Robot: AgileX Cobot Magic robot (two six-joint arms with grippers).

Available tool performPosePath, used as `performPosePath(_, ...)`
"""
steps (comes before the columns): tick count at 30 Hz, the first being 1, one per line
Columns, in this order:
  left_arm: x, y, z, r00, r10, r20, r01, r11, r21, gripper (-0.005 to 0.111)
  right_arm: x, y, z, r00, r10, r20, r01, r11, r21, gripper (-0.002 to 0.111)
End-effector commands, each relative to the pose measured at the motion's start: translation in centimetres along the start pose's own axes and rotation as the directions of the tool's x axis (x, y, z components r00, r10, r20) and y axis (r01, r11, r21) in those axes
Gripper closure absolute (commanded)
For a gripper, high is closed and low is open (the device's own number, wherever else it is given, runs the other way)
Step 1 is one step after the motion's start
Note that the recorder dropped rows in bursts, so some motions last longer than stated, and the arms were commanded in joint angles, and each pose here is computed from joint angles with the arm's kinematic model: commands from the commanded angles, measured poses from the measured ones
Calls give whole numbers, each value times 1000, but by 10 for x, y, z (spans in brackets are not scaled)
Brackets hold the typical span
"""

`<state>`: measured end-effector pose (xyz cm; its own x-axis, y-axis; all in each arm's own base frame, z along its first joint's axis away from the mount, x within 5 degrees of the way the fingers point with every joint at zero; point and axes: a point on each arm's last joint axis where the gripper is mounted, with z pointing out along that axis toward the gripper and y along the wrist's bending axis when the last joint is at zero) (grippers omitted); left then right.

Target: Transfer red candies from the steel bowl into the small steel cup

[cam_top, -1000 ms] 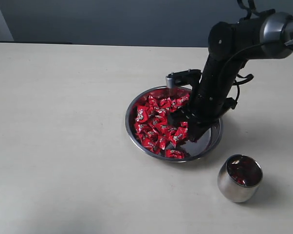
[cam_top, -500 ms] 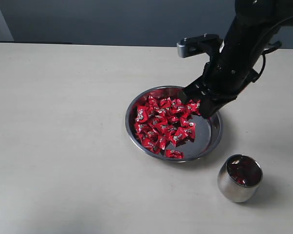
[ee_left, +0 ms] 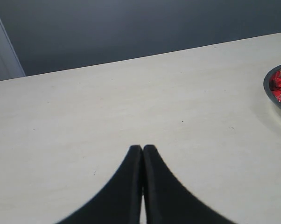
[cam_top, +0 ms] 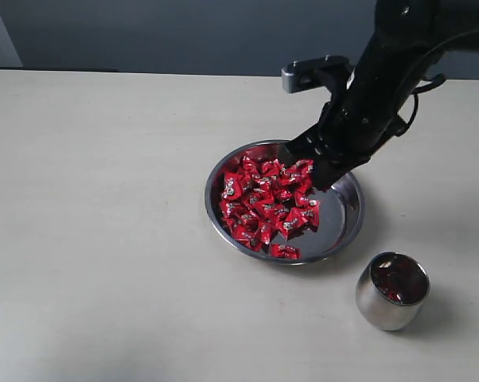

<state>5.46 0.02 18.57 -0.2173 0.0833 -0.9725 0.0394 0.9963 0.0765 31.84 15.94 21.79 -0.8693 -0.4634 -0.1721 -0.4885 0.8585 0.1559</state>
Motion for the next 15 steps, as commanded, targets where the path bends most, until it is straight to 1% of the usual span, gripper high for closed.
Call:
performPosePath(1,-1,0,0,1000,-2,11,2,1000,8,106,-7,-5,32,1000,3,-29,-3,1000,-17,109)
performPosePath(4,-1,0,0,1000,-2,11,2,1000,8,106,-8,-9,52,998,12,-63,-13,1000,-16,109)
performPosePath(6,-1,0,0,1000,-2,11,2,1000,8,106,-8,-10,61,996,14,-87,-16,1000,-18,105)
performPosePath(9,-1,0,0,1000,-2,11,2,1000,8,106,-7,-12,71,993,13,-114,-15,1000,-18,90)
performPosePath(10,-1,0,0,1000,-2,11,2,1000,8,106,-6,-13,74,992,12,-123,-15,1000,-19,83)
performPosePath(11,-1,0,0,1000,-2,11,2,1000,8,106,-6,-13,75,992,10,-125,-13,1000,-19,79)
performPosePath(12,-1,0,0,1000,-2,11,2,1000,8,106,-6,-13,77,992,9,-129,-12,1000,-20,78)
performPosePath(15,-1,0,0,1000,-2,11,2,1000,8,106,-7,-13,77,993,5,-122,-7,1000,-19,81)
